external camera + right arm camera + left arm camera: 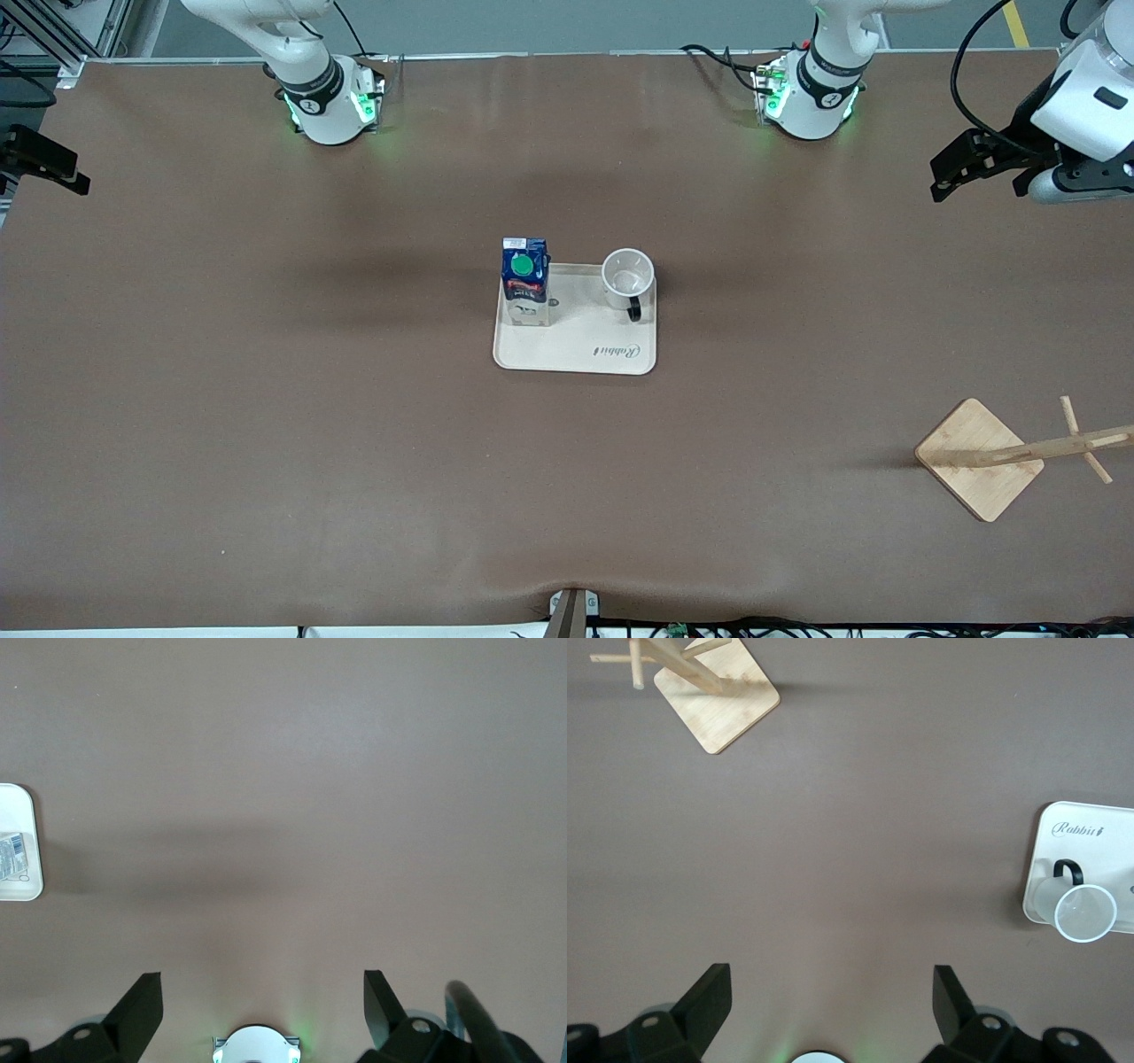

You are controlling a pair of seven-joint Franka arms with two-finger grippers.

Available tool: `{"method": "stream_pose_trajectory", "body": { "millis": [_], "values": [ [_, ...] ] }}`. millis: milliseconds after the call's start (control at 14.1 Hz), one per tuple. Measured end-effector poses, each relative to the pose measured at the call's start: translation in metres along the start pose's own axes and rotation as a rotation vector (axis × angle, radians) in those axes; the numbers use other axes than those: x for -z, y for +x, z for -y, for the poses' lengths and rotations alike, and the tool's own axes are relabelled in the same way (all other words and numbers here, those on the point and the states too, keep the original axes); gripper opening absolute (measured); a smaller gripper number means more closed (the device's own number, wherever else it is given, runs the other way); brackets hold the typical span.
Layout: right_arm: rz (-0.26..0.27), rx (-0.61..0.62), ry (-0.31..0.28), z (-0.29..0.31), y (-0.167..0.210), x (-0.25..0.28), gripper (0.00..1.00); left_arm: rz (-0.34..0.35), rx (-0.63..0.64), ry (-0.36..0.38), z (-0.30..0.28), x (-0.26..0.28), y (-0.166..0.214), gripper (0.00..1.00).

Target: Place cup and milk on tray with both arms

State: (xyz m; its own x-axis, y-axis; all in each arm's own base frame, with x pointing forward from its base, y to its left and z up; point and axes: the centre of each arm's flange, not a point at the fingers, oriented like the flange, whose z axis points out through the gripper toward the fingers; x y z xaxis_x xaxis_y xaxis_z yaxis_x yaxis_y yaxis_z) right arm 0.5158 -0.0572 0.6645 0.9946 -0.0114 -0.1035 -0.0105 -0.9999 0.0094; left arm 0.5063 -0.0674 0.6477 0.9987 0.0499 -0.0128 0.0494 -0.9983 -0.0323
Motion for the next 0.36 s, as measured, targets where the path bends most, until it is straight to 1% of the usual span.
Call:
{"method": "stream_pose_trajectory", "body": {
  "millis": [355],
  "values": [
    [0.0,0.0,0.0,-0.0001,0.0,0.0,1.0,0.011,-0.001,0.006,0.0009,0.0025,-0.002,1.0]
  ]
}}
